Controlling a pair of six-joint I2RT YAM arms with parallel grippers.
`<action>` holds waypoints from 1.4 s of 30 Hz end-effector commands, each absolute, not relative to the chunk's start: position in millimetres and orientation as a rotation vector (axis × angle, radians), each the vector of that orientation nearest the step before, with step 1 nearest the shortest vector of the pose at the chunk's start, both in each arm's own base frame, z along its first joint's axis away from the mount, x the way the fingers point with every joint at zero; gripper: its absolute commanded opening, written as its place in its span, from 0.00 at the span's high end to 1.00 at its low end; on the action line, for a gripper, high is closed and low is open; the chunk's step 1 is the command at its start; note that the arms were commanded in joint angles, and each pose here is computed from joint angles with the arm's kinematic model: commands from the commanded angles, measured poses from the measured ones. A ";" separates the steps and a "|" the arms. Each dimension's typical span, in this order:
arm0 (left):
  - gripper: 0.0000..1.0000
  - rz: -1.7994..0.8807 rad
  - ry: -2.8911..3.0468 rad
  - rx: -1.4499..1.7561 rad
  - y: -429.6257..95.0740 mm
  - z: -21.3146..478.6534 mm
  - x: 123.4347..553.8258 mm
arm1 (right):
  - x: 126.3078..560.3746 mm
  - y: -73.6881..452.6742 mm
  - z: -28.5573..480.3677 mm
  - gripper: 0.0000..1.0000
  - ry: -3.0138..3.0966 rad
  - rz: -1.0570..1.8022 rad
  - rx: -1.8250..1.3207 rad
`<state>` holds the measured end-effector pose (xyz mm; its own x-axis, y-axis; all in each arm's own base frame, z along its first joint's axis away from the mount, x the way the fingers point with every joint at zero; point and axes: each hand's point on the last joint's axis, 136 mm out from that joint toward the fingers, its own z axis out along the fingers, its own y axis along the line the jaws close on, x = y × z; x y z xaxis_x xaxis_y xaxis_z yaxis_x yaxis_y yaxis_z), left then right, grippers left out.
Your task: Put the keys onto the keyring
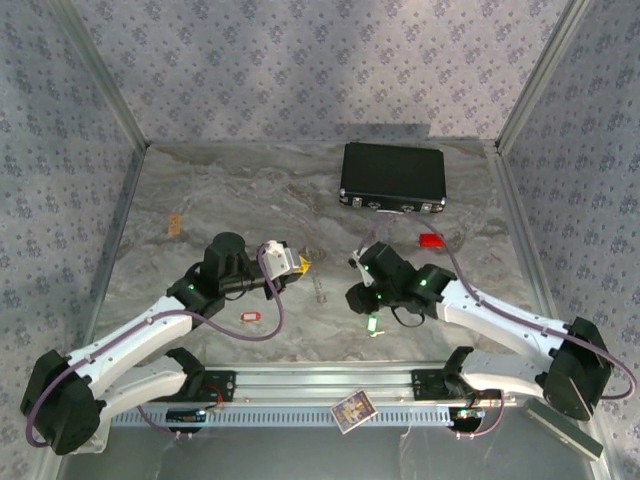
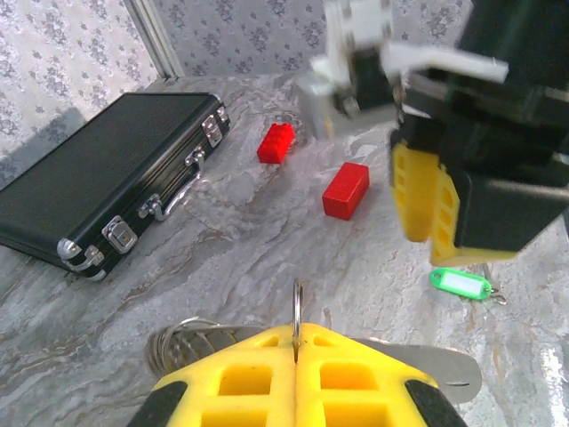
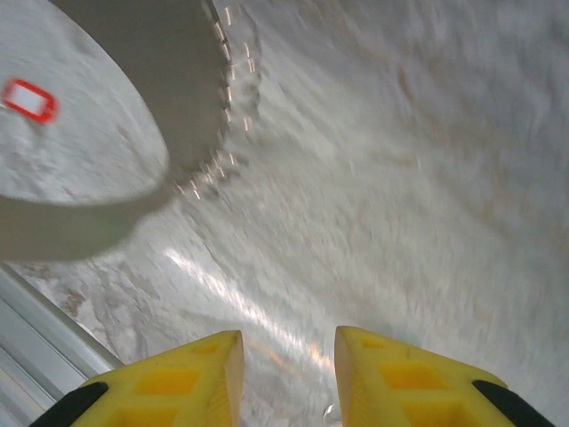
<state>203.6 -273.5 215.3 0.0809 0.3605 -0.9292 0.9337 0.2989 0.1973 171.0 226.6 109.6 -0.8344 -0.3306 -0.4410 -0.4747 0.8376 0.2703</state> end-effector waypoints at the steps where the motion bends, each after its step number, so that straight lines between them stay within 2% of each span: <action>1: 1.00 -0.643 1.431 1.242 -274.0 224.4 204.7 | 147.0 196.0 73.5 0.68 2.866 0.391 -0.246; 7: 1.00 -0.628 1.445 1.225 -271.5 219.3 206.8 | 126.0 182.8 49.9 0.67 2.929 0.241 -0.027; 12: 1.00 -0.618 1.446 1.221 -269.6 217.1 206.6 | 120.7 186.5 39.9 0.64 2.933 0.105 -0.022; 19: 1.00 -0.620 1.431 1.219 -268.9 221.0 205.0 | 124.4 183.4 35.1 0.66 2.922 -0.132 -0.013; 28: 1.00 -0.619 1.421 1.223 -270.1 223.2 205.1 | 122.8 201.4 28.2 0.64 2.944 -0.096 -0.052; 42: 1.00 -0.619 1.420 1.227 -270.2 222.6 204.9 | 123.8 189.5 31.8 0.80 2.937 -0.217 -0.083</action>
